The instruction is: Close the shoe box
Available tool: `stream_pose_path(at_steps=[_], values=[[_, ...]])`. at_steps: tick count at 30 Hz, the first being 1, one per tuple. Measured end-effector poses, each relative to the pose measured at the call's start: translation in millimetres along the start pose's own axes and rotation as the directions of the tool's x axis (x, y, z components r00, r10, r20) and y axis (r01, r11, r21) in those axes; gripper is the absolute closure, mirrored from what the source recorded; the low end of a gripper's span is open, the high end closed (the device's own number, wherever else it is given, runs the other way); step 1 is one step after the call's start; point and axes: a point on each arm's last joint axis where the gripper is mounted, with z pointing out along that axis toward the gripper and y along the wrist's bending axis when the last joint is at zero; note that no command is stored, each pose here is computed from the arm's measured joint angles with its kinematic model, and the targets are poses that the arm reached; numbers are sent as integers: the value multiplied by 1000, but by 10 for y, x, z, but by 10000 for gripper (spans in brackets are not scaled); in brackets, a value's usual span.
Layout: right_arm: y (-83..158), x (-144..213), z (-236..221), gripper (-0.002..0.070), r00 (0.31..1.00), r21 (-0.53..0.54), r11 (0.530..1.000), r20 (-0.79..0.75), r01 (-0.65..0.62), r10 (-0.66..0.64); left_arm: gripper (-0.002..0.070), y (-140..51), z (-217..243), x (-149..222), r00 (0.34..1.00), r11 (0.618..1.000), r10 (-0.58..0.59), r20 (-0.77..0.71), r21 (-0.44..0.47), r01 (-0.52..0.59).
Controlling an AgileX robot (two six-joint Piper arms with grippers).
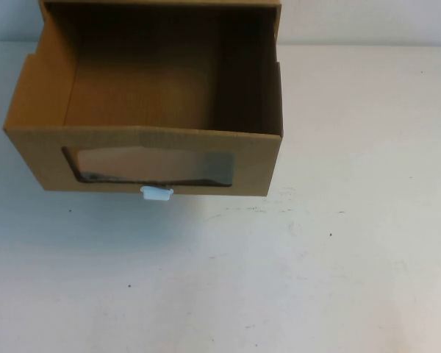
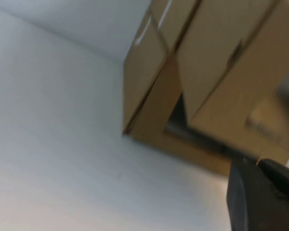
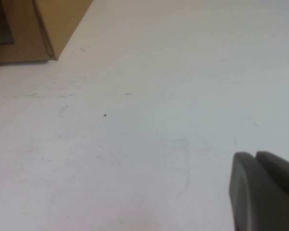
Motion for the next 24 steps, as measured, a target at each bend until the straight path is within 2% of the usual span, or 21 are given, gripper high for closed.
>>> stream_pose_path(at_steps=[2, 7, 10, 16, 21, 24], values=[[0, 0, 0, 687, 1000, 0, 1000, 0, 0, 0, 677, -8, -1, -51, 996, 998, -70, 55, 13, 69], [0, 0, 0, 687, 1000, 0, 1000, 0, 0, 0, 677, -24, -10, -110, 991, 996, -87, 97, 23, 85], [0, 0, 0, 687, 1000, -1, 1000, 0, -1, 1, 677, -164, -43, -280, 1000, 999, 2, 14, 36, -3], [5, -1, 0, 687, 1000, -6, 1000, 1, -15, 15, 677, -613, 146, -1085, 976, 989, 141, -164, 55, -134], [9, -1, 0, 687, 1000, -10, 1000, 1, -27, 27, 677, -941, 673, -1721, 910, 954, 299, -288, 119, -276], [10, -2, 0, 687, 1000, -11, 1000, 1, -29, 29, 677, -1151, 1036, -2145, 871, 910, 412, -269, 181, -374]])
